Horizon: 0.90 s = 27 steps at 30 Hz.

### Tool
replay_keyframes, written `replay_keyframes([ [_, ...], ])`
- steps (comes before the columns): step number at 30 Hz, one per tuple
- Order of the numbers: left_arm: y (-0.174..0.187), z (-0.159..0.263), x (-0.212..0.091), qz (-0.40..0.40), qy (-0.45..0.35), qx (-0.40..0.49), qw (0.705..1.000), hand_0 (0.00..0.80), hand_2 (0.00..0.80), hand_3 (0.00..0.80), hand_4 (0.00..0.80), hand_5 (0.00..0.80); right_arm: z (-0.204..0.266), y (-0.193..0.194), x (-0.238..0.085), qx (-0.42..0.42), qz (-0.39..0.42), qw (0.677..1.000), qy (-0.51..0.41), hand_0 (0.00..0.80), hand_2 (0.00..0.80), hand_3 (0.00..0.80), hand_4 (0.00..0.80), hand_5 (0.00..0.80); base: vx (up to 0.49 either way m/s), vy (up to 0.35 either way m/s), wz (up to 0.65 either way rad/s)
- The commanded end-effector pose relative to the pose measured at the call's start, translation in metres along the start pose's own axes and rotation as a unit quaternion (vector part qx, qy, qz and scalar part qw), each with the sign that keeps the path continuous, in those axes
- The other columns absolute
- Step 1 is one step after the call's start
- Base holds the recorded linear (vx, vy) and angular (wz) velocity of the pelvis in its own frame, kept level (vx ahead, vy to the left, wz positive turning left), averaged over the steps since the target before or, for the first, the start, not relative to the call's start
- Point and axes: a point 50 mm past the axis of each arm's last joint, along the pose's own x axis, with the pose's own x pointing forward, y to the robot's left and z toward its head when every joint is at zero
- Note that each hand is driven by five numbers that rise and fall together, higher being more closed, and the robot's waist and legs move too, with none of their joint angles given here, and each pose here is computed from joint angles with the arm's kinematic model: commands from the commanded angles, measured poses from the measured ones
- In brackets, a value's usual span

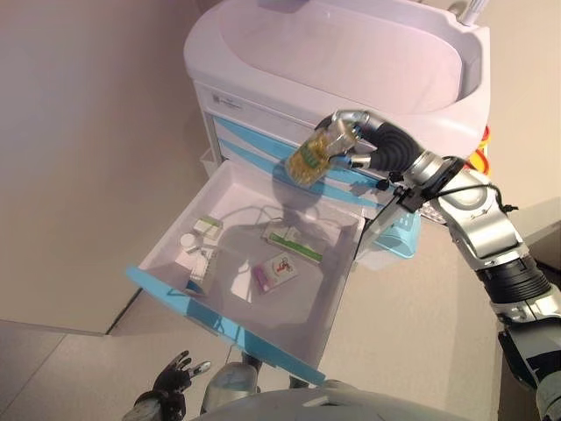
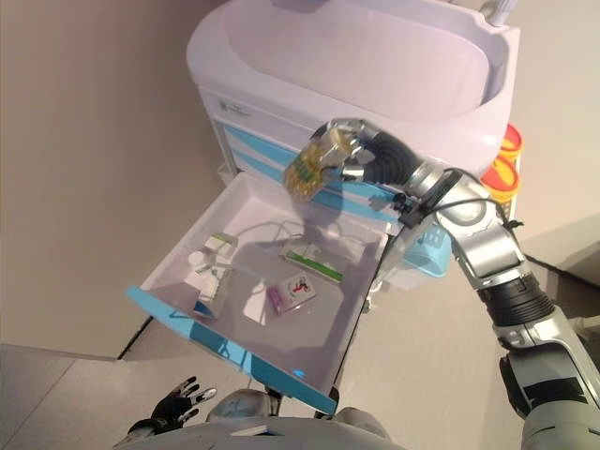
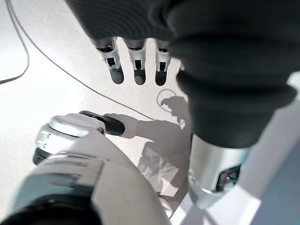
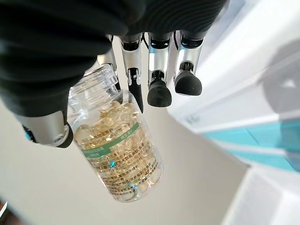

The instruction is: Open the drawer and pick up the medicine

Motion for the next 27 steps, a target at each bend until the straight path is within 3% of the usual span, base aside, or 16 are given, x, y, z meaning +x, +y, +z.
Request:
replay_keyframes([
  [1,0.017,-0.001,-0.003,0.024,0.018,0.008,1.000,0.000,0.000,0.000,0.000,0.000,0.022,-0.057,0.007,0.004,-0.117,0.992,-0.035,0.800,0.800,0.800,0.800,0.800,0.033,-0.016,0.10],
  [6,0.023,0.001,-0.004,0.031,0.028,0.018,0.999,0.000,0.000,0.000,0.000,0.000,0.027,-0.117,0.003,-0.048,-0.201,0.978,0.027,0.800,0.800,0.800,0.800,0.800,0.023,-0.015,0.08],
  [15,0.029,0.004,-0.005,0.036,0.035,0.031,0.998,0.000,0.000,0.000,0.000,0.000,0.042,-0.178,-0.010,-0.113,-0.299,0.941,0.109,0.800,0.800,0.800,0.800,0.800,0.009,-0.008,0.11],
  [27,0.027,0.008,-0.003,0.035,0.033,0.035,0.998,0.000,0.000,0.000,0.000,0.000,0.031,-0.194,-0.014,-0.243,-0.250,0.902,0.253,0.800,0.800,0.800,0.800,0.800,0.015,0.004,0.07],
])
